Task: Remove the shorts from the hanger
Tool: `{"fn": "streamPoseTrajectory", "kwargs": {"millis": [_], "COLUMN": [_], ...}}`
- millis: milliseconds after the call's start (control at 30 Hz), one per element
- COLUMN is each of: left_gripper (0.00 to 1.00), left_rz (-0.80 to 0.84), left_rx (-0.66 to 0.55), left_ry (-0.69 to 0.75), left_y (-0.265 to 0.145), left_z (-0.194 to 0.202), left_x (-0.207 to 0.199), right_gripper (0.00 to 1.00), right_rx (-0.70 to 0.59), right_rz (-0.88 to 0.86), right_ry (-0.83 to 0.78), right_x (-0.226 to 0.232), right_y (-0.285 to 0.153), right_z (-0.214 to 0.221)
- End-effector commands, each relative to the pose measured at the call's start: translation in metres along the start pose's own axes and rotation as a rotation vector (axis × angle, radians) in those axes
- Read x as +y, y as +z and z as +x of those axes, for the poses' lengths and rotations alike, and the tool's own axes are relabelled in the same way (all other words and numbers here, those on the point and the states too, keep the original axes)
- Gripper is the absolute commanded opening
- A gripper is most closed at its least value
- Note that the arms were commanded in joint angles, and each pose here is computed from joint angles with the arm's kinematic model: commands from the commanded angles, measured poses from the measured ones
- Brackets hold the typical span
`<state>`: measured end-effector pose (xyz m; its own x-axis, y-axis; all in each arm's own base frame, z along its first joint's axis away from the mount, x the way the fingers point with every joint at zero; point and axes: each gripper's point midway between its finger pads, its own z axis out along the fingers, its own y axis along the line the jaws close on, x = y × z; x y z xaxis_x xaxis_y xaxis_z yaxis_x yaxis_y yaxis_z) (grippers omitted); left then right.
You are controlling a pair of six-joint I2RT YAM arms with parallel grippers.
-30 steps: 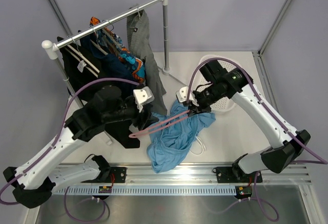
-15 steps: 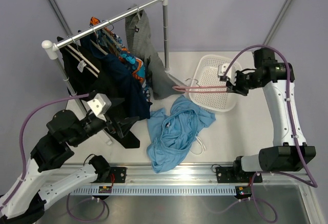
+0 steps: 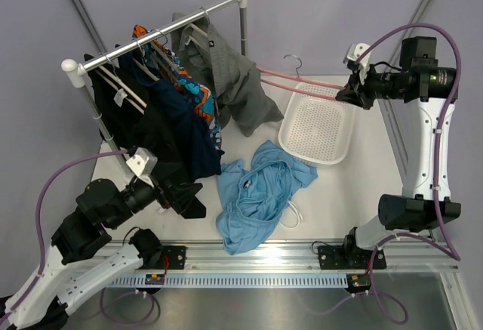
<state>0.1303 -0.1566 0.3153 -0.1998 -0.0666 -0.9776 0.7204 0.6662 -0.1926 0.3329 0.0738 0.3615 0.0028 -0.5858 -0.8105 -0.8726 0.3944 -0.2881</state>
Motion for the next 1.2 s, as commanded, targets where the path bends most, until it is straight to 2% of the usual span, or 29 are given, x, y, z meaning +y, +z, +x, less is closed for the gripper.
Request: {"fn": "streamPoseTrajectory", "kwargs": {"millis": [0,200,333,400,533,733,900,1167], "left_gripper": [0.95,0.95,0.95,0.95,0.95,0.95,0.96,0.96], "left_rz": [-0.006,-0.003,-0.002,0.002,0.014,0.015,0.017,0.029], "left_rx": [-0.062,-0.068,-0.072,-0.062,-0.054,-0.062,-0.057,-0.06], "left_ry": [-0.05,-0.055,-0.053,-0.056,-0.065,-0.073,-0.074,-0.077], "left_y": [-0.001,0.001,0.011,0.016,0.02,0.02,0.024,0.03], "left_z": [-0.013,-0.01,-0.01,-0.008,-0.007,-0.008,-0.006,-0.005], "left_x": [-0.001,-0.001,-0.001,-0.002,-0.004,-0.004,-0.005,-0.006], "right_gripper": [0.0,0.0,0.0,0.0,0.0,0.0,0.0,0.0], "right_rx": [-0.115,-0.185,-0.155,-0.18,-0.2,-0.24,-0.255,-0.273], "right_rz": [-0.117,-0.042,-0.08,-0.083,-0.016,0.141,0.163,0.235], "right_ry": [0.239,0.248,0.259,0.351,0.403,0.489,0.504,0.44], "right_x": [0.03,0.007,0.017,0.023,0.004,-0.035,-0.044,-0.052], "right_y": [-0.005,0.006,0.047,0.073,0.094,0.101,0.103,0.106], "right_z": [-0.034,-0.059,-0.078,-0.098,-0.108,-0.118,-0.124,-0.133]}}
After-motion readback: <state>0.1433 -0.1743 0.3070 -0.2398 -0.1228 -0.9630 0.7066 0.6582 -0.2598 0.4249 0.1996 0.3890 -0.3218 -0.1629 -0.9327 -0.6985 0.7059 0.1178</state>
